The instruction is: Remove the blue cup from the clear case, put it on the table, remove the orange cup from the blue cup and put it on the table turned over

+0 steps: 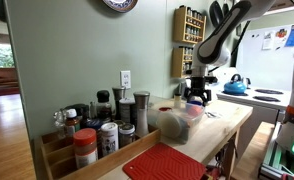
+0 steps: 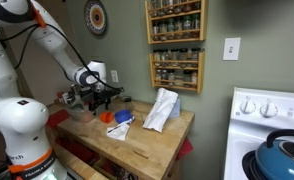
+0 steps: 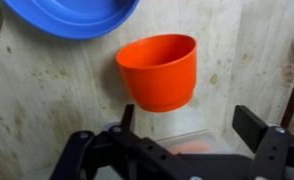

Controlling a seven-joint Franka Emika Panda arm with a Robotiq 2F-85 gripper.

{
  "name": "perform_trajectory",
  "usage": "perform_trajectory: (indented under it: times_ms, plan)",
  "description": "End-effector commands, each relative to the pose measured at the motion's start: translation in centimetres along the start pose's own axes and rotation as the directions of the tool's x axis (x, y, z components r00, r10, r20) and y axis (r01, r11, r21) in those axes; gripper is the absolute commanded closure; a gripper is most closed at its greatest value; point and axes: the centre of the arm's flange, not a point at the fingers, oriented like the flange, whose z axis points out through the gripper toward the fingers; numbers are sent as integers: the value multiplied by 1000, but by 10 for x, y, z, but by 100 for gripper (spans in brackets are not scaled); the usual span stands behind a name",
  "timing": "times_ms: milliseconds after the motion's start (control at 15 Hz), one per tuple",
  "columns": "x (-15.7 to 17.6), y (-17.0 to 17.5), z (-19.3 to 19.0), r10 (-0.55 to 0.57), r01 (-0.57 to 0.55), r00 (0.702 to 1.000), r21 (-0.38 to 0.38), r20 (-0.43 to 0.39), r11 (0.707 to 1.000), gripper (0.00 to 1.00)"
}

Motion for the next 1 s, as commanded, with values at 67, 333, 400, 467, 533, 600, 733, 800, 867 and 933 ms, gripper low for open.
perform_trajectory:
  times_ms: [67, 333, 400, 467, 533, 600, 733, 800, 867, 933]
  plan:
    - [-8, -1, 19, -63, 63, 997, -6, 35, 998, 0]
    - [-7, 0, 26, -114, 115, 990, -12, 79, 993, 0]
    - [-6, 0, 28, -128, 130, 988, -12, 88, 992, 0]
    - [-6, 0, 29, -141, 143, 985, -12, 99, 990, 0]
    - [-7, 0, 31, -152, 153, 983, -7, 108, 988, 0]
    - [-8, 0, 32, -161, 163, 980, -3, 117, 987, 0]
    - [-10, 0, 34, -174, 176, 976, 0, 127, 984, 0]
    - [-11, 0, 35, -177, 178, 976, 2, 129, 984, 2]
    - [-12, 1, 36, -176, 177, 976, 3, 130, 984, 27]
    - [-13, 1, 37, -174, 175, 976, 5, 128, 985, 27]
